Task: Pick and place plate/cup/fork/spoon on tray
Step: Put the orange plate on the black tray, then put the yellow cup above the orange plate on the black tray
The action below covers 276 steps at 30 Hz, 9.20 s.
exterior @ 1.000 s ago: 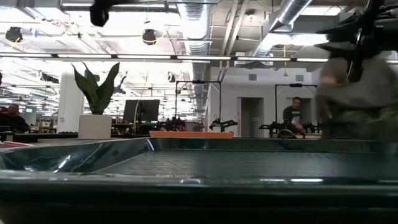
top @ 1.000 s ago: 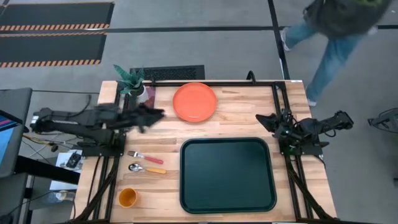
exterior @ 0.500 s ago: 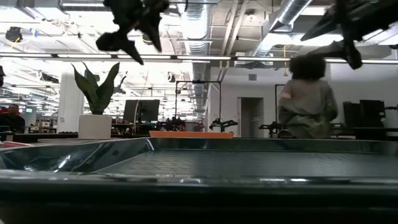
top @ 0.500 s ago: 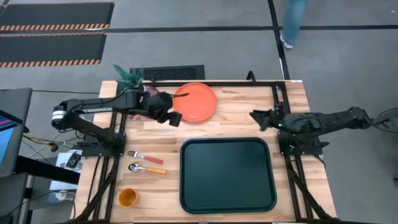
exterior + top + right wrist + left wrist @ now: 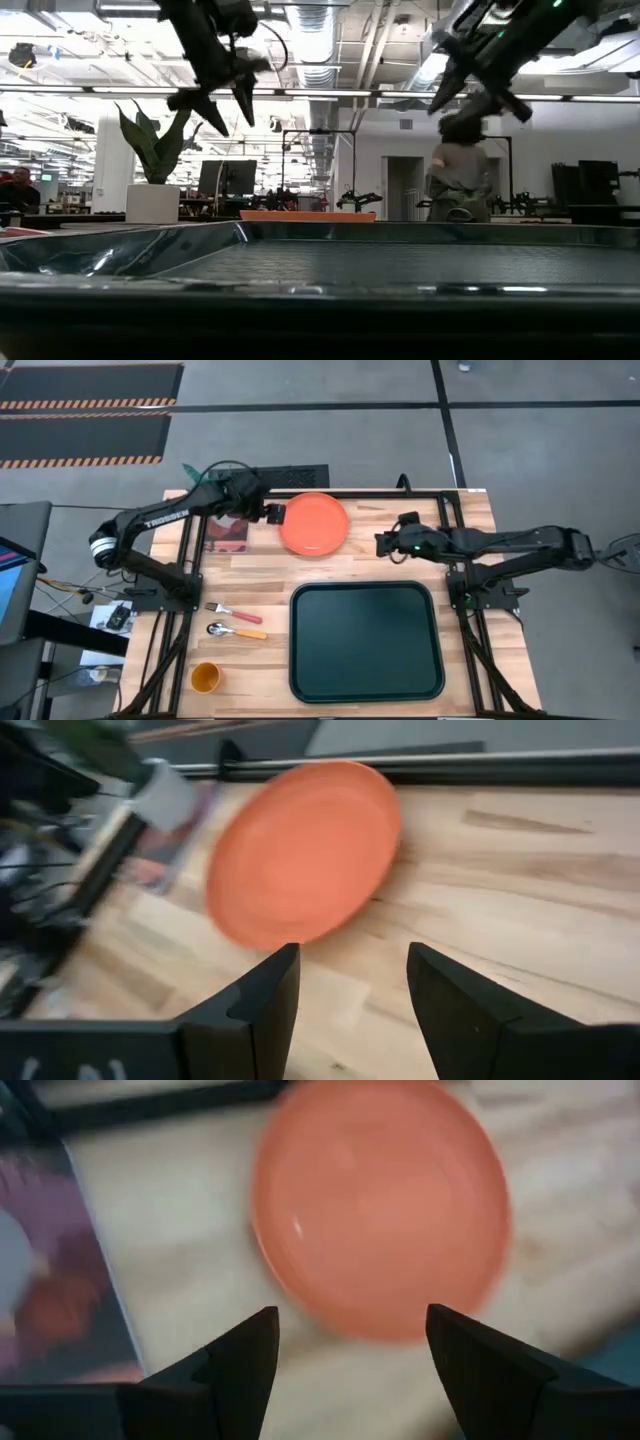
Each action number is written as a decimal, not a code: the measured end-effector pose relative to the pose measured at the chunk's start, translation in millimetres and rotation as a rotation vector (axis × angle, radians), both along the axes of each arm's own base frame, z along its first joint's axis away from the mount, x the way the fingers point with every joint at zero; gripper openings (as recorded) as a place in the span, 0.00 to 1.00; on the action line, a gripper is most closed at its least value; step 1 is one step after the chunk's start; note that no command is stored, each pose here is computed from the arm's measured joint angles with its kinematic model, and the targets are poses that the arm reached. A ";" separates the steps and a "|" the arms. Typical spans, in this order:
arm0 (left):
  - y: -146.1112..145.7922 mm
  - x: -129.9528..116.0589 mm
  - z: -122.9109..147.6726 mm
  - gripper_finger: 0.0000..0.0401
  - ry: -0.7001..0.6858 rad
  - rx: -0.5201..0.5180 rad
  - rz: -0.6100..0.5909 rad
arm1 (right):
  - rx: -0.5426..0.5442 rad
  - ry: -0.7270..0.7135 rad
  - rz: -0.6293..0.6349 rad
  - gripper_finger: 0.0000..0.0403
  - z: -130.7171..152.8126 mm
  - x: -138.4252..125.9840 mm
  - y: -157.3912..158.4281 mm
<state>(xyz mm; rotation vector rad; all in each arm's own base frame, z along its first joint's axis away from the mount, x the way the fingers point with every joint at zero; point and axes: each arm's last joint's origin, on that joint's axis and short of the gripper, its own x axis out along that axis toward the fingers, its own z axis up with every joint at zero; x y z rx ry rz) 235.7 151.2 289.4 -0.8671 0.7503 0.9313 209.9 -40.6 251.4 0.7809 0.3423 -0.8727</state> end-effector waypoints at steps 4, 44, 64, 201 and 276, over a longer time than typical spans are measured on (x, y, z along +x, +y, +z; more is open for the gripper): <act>21.0 10.6 -29.1 0.60 0.046 0.020 -0.020 | 0.013 0.080 -0.046 0.52 -16.3 9.8 -11.0; 56.4 59.3 -118.9 0.00 -0.002 -0.059 0.015 | 0.109 -0.090 0.146 0.52 11.9 -8.2 -16.0; -95.9 112.0 -38.8 0.00 -0.232 -0.021 -0.290 | -0.033 -0.418 0.108 0.52 69.3 -96.8 3.5; -344.2 20.0 76.7 0.43 0.295 0.031 -0.699 | 0.040 -0.020 0.207 0.52 36.6 -100.6 6.8; -149.6 98.8 5.0 0.00 -0.129 -0.157 -0.235 | 0.206 -0.072 0.295 0.52 33.3 -84.2 4.6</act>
